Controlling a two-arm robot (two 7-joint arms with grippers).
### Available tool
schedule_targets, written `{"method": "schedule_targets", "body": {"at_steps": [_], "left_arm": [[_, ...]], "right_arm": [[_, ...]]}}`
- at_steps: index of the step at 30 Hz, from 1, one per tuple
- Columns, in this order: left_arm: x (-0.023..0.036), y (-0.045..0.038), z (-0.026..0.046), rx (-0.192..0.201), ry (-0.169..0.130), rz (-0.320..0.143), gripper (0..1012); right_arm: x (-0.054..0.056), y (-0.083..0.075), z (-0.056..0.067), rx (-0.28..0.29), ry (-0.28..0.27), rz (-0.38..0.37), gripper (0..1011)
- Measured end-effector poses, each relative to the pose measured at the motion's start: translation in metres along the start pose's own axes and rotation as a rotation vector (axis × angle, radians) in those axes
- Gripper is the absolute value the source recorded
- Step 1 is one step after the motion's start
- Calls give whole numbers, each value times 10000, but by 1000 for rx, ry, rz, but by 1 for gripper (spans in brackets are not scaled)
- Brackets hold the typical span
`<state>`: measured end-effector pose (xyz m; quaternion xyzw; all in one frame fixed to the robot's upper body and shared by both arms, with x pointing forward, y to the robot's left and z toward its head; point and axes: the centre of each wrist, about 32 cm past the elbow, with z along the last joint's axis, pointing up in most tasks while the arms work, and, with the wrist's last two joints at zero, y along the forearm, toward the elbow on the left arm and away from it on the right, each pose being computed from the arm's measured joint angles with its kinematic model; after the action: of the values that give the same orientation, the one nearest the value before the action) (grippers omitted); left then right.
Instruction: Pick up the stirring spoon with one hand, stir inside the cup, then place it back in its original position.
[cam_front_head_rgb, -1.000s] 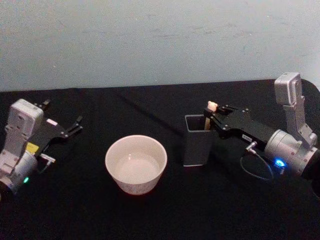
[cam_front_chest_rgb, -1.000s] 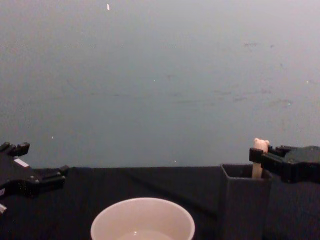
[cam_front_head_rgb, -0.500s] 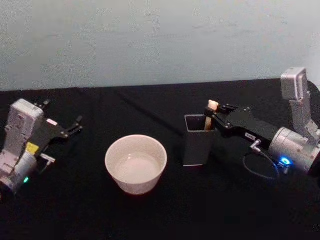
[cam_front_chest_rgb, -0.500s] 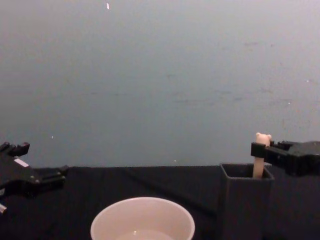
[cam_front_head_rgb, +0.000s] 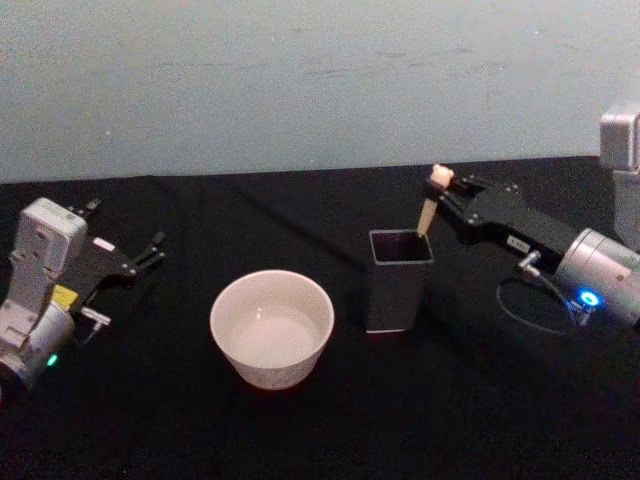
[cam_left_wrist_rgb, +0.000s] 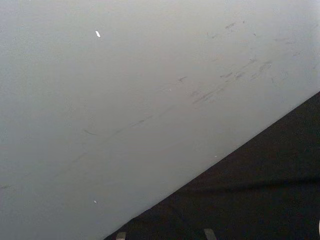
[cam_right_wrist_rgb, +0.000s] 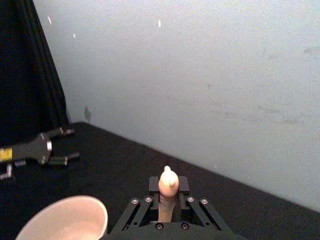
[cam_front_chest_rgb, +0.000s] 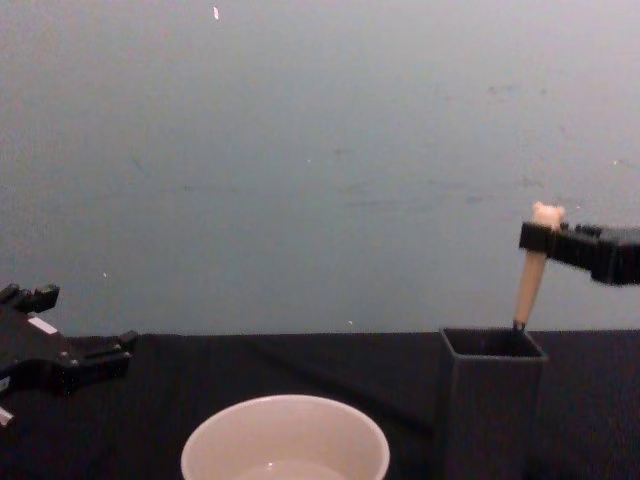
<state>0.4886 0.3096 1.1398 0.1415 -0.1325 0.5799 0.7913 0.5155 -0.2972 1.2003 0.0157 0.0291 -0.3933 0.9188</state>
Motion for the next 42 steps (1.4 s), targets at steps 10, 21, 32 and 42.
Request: {"method": "schedule_targets", "body": {"at_steps": [10,21,32,42], "left_arm": [[0,0,0,0,0,0,1001],[0,0,0,0,0,0,1001],[0,0,0,0,0,0,1001],[0,0,0,0,0,0,1001]], "right_arm": [[5,26,222,90,17,5,214],[-22,109,375,165,29,12,214],[-201,297,329,160,63,71,214],[-401,457,195,140,64,145,214]]}}
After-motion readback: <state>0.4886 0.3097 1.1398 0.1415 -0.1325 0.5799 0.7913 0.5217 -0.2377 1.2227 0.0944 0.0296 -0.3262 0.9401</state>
